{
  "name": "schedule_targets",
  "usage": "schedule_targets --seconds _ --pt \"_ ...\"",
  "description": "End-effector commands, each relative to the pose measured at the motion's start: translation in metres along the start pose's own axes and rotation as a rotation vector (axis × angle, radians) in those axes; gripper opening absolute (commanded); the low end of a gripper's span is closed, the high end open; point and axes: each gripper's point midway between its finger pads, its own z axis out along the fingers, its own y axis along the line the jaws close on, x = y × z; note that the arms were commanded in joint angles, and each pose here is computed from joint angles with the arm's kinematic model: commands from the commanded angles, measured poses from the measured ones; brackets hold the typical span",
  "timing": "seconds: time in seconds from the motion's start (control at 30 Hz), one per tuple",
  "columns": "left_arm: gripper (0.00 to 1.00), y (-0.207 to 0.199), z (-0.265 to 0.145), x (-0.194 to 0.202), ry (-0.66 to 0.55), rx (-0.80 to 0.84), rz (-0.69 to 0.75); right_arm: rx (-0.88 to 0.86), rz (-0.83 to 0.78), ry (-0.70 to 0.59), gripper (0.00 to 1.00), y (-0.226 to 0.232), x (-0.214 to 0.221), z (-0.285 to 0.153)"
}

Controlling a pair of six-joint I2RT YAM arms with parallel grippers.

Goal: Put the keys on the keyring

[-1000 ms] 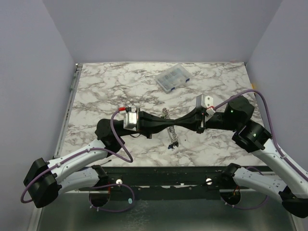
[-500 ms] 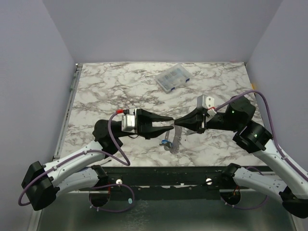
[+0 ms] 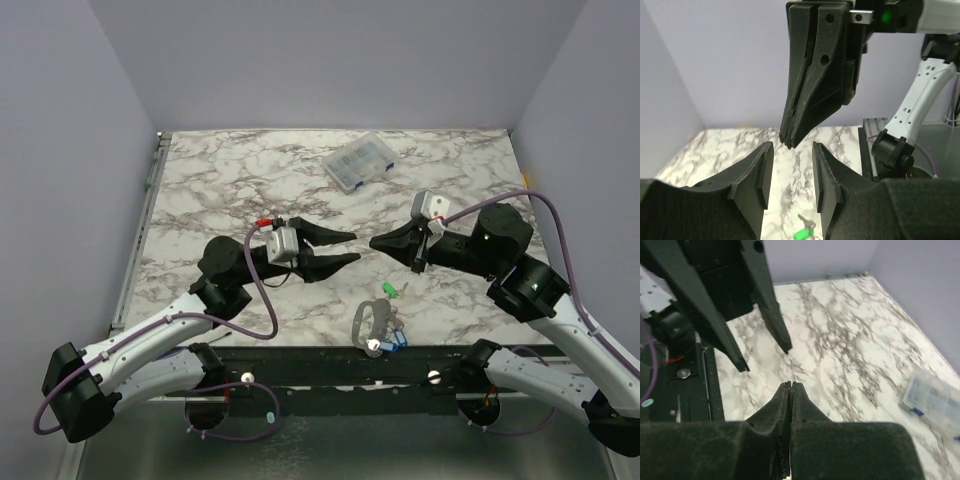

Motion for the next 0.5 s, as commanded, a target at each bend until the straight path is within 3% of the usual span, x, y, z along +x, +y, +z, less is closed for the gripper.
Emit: schedule_targets --seconds 0.0,0.13,0.3,0.37,0.47 --pt "0.43 0.025 -0.013 0.034 0.141 -0.185 -0.115 0.303 0.134 0.085 0.01 -0.041 0.035 -0.009" --pt "0.43 0.032 -0.035 0.092 0.329 -0.327 -0.269 0.587 0.372 0.216 0.01 -0.068 0.088 -0.024" --pt "0.43 0.007 -0.054 0.143 0.510 -0.376 -0.315 0.845 0.582 0.448 0.04 -0.067 0.170 -0.053" --pt "0.45 -0.005 -0.059 0.165 0.609 -0.405 -0.289 0.887 0.672 0.553 0.32 -0.055 0.196 -0.061" --pt "0.48 -0.029 -0.060 0.192 0.734 -0.391 -0.285 0.947 0.803 0.653 0.63 -0.036 0.219 -0.073"
